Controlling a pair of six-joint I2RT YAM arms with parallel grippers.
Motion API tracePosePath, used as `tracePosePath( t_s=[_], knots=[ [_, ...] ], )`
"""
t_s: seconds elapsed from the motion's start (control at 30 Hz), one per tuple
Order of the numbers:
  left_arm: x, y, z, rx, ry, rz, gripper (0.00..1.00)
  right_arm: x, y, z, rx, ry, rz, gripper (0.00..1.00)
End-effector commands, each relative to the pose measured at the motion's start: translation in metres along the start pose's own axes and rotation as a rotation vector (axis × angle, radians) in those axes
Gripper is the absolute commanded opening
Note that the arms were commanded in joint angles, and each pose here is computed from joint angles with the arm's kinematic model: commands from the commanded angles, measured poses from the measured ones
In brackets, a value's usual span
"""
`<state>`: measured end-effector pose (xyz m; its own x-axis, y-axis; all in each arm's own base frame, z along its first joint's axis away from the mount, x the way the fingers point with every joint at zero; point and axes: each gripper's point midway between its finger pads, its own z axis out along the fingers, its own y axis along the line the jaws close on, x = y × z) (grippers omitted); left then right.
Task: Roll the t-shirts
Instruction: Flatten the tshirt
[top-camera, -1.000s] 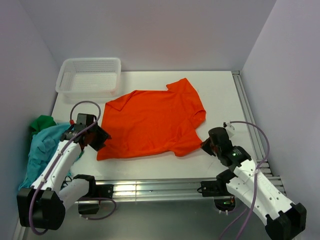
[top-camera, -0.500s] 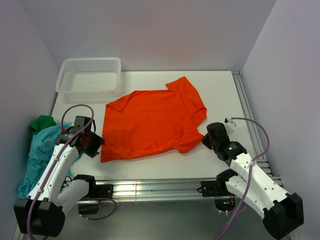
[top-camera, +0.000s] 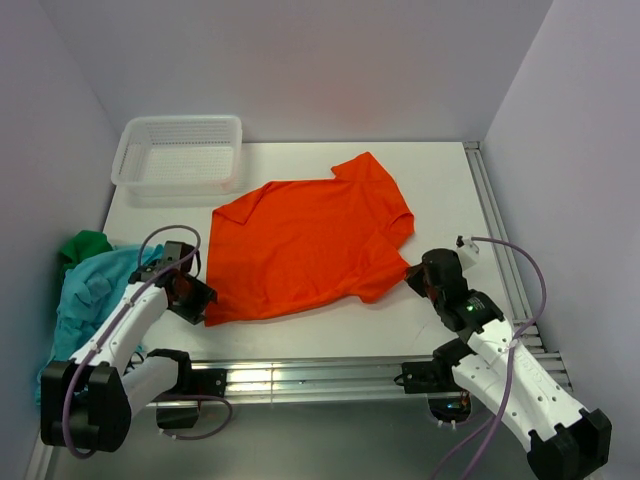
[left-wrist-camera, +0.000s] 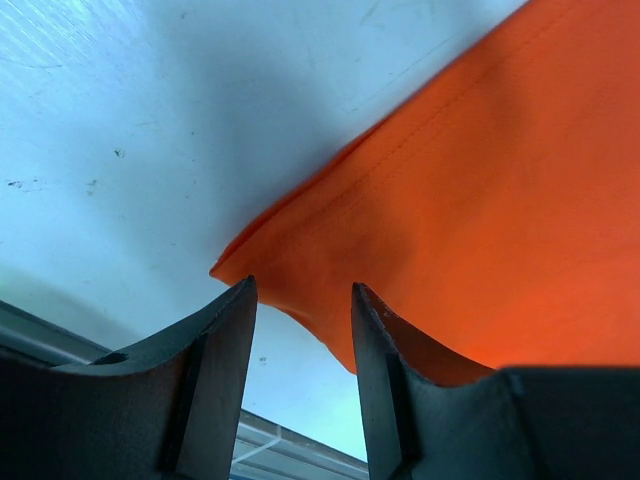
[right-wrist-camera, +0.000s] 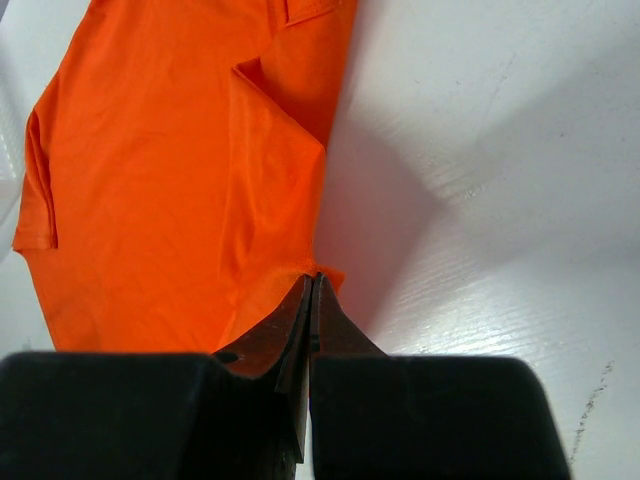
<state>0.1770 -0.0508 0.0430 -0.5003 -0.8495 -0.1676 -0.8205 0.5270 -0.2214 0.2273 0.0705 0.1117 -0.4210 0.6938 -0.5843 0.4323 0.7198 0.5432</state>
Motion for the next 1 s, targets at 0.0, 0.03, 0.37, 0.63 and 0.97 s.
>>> tracePosePath(
  t_s=[0.0,0.03,0.37,0.63,0.97],
  knots=[
    [0.003,-0.008,0.008,0.044,0.019,-0.016,0.48,-0.006,0.006,-0.002,-0.020,-0.016,0.017,0.00],
    [0.004,-0.008,0.009,0.043,0.022,-0.019,0.49,-0.006,0.005,-0.002,-0.019,-0.017,0.019,0.00],
    [0.015,0.009,0.026,-0.011,0.045,-0.028,0.36,-0.007,0.005,-0.006,-0.016,-0.016,0.026,0.00],
    [0.006,0.007,0.021,-0.032,-0.031,-0.027,0.00,-0.008,-0.008,-0.016,0.058,0.003,0.031,0.00],
    [-0.006,-0.015,-0.007,-0.041,-0.045,0.037,0.00,-0.039,0.023,-0.054,-0.036,-0.031,0.045,0.00]
  ],
)
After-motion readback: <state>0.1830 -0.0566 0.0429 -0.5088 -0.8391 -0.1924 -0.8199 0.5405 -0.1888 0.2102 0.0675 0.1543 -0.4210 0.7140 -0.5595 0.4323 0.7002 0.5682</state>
